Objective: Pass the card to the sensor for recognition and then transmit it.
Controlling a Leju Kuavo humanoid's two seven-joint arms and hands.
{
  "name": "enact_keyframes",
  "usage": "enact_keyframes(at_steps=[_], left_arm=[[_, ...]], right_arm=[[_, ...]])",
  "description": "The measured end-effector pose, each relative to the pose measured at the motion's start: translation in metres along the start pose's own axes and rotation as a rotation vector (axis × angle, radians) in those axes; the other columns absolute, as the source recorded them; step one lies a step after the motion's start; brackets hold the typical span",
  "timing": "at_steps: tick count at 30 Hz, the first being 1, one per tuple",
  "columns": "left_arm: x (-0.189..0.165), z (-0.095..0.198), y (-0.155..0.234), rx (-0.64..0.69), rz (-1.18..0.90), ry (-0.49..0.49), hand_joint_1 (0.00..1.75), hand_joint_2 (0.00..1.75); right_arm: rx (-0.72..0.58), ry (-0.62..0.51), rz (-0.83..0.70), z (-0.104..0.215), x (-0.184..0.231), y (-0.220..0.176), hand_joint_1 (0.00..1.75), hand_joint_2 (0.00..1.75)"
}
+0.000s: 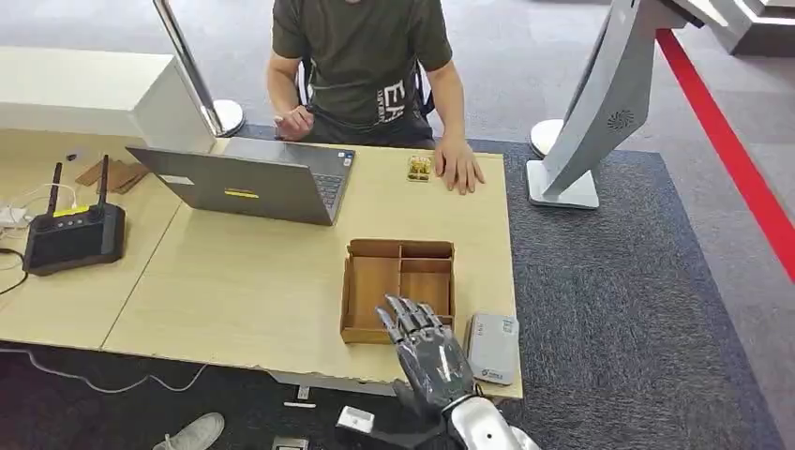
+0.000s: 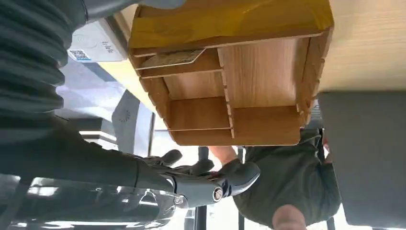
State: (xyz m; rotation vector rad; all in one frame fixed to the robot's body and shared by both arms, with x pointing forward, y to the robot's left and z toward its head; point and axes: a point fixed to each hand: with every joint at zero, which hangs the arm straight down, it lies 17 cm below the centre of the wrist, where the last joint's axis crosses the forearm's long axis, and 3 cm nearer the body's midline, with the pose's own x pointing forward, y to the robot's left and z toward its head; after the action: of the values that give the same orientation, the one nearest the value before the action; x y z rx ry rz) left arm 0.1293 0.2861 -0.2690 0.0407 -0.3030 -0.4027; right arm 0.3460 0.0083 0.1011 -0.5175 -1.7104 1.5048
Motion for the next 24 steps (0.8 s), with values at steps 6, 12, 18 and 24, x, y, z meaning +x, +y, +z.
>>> enact_keyframes(at_steps=[6,12,18,24], left_arm=[[-0.001,0.0,-0.001,-0.001,0.004,0.002,0.0,1.75],[-0.002,0.0,-0.001,0.0,0.007,0.004,0.0,1.75],[-0.003,0.0,-0.002,0.0,0.014,0.006,0.0,1.75],[-0.004,0.0,-0.002,0.0,0.019,0.006,0.0,1.75]], right_arm=[[0.022,0.036,0.042,-0.008,-0.014,0.018,0.0,1.75],[0.026,0.091,0.126,-0.011,-0.031,0.027,0.0,1.75],[0.039,0.122,0.151,-0.012,-0.044,0.035,0.0,1.75],[0.046,0.139,0.158,-0.013,-0.051,0.037,0.0,1.75]])
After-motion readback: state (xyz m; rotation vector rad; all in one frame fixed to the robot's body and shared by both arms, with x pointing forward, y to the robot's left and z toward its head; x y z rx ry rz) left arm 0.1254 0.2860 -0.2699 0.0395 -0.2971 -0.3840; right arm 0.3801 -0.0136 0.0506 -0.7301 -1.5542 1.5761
